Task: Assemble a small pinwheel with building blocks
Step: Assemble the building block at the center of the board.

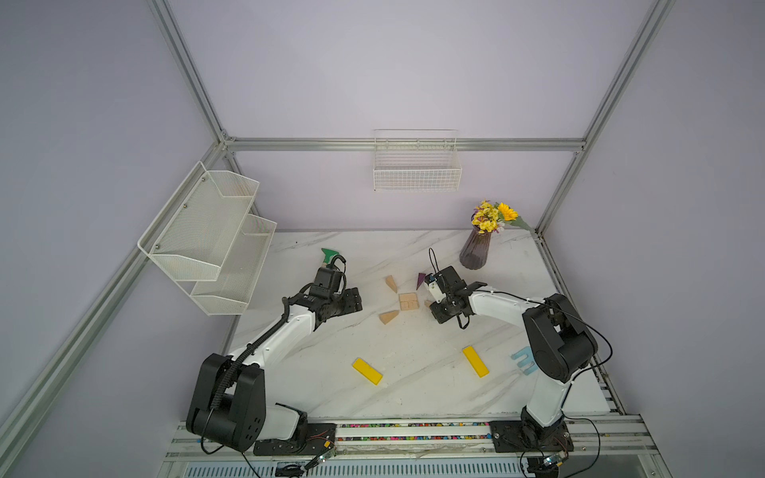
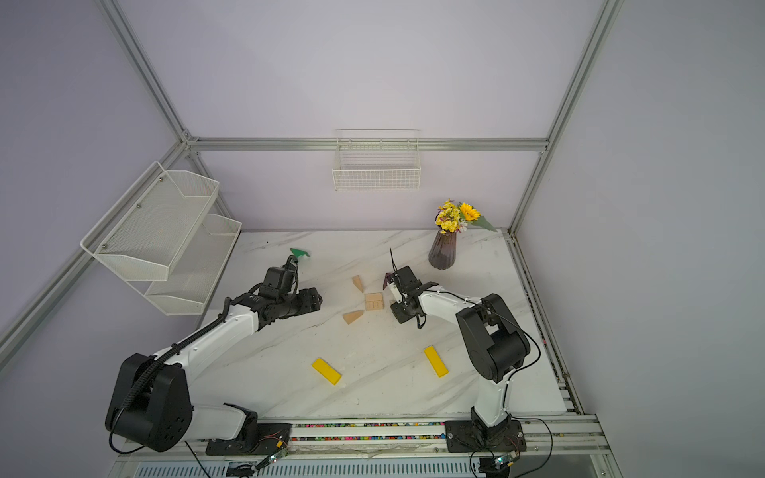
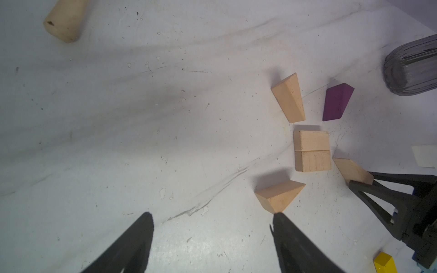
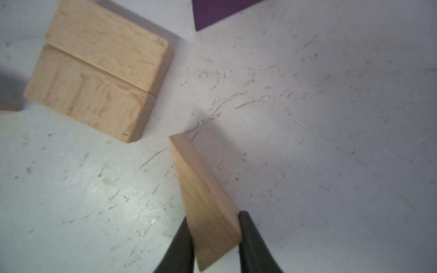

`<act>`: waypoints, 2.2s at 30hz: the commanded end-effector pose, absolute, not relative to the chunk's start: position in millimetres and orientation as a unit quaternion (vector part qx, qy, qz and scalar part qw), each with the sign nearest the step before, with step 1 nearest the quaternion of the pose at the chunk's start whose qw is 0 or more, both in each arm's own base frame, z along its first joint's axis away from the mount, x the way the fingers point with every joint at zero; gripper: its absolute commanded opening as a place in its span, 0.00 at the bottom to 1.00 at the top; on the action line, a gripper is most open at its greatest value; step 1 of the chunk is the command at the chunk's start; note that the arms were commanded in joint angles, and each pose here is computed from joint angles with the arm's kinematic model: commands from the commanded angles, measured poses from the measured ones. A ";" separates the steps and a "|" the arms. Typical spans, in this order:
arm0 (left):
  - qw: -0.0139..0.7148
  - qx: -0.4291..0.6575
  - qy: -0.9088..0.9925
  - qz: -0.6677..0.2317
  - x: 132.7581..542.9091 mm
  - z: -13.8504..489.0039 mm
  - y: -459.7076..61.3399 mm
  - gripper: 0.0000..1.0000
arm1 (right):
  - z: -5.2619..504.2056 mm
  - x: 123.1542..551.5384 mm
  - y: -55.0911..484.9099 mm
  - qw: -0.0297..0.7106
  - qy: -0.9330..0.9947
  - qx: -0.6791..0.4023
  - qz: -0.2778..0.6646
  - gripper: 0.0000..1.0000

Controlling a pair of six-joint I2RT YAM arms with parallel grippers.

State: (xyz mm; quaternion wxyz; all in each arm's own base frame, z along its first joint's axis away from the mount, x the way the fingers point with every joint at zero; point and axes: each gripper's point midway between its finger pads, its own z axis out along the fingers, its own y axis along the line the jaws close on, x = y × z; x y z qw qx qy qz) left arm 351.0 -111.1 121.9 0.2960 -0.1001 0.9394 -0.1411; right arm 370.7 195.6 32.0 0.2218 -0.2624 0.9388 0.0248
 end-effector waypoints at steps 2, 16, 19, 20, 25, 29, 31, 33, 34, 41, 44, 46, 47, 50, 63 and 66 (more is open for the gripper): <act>0.310 -0.109 0.932 -0.155 357.7 127.4 -112.2 0.81 | 35.9 364.9 205.1 0.233 0.931 -0.279 0.037 0.29; 0.310 -0.109 0.931 -0.159 358.0 127.3 -113.4 0.81 | 35.8 354.7 199.3 0.233 0.930 -0.283 0.032 0.30; 0.309 -0.109 0.931 -0.161 358.2 127.2 -114.2 0.81 | 31.9 355.8 198.4 0.229 0.933 -0.278 0.029 0.42; 0.309 -0.109 0.931 -0.161 357.9 127.0 -114.1 0.81 | 31.4 357.2 198.7 0.228 0.933 -0.276 0.028 0.46; 0.309 -0.109 0.931 -0.160 357.6 127.0 -113.7 0.81 | 27.5 363.8 193.3 0.225 0.939 -0.261 0.007 0.57; 0.309 -0.109 0.931 -0.159 356.6 126.5 -113.1 0.81 | 24.5 365.9 187.7 0.222 0.941 -0.254 -0.006 0.57; 0.309 -0.109 0.931 -0.159 356.5 126.7 -113.1 0.81 | 24.7 367.6 184.2 0.223 0.943 -0.248 -0.012 0.57; 0.309 -0.109 0.931 -0.159 356.1 126.3 -113.0 0.81 | 25.9 369.7 183.0 0.226 0.943 -0.243 -0.014 0.57; 0.309 -0.109 0.931 -0.159 356.1 126.5 -113.0 0.81 | 25.8 370.1 182.5 0.226 0.944 -0.242 -0.015 0.57; 0.310 -0.110 0.931 -0.161 356.5 126.5 -113.3 0.81 | 26.2 376.1 180.9 0.231 0.944 -0.236 -0.026 0.57; 0.310 -0.110 0.930 -0.161 356.0 126.9 -113.4 0.81 | 28.0 377.9 181.7 0.233 0.944 -0.234 -0.024 0.57; 0.311 -0.110 0.930 -0.161 355.4 126.8 -112.9 0.81 | 30.5 377.3 182.7 0.234 0.943 -0.234 -0.020 0.57; 0.312 -0.110 0.930 -0.161 355.3 127.0 -112.8 0.81 | 32.0 376.2 182.9 0.234 0.943 -0.234 -0.018 0.57; 0.314 -0.110 0.929 -0.160 355.2 128.0 -112.3 0.82 | 40.8 371.0 183.7 0.237 0.943 -0.234 -0.007 0.59; 0.315 -0.108 0.928 -0.165 356.3 128.8 -114.0 0.82 | 85.7 384.1 214.5 0.277 0.932 -0.226 0.068 0.62; 0.317 -0.108 0.928 -0.164 355.5 131.1 -113.4 0.82 | 85.1 399.6 217.5 0.280 0.934 -0.213 0.059 0.49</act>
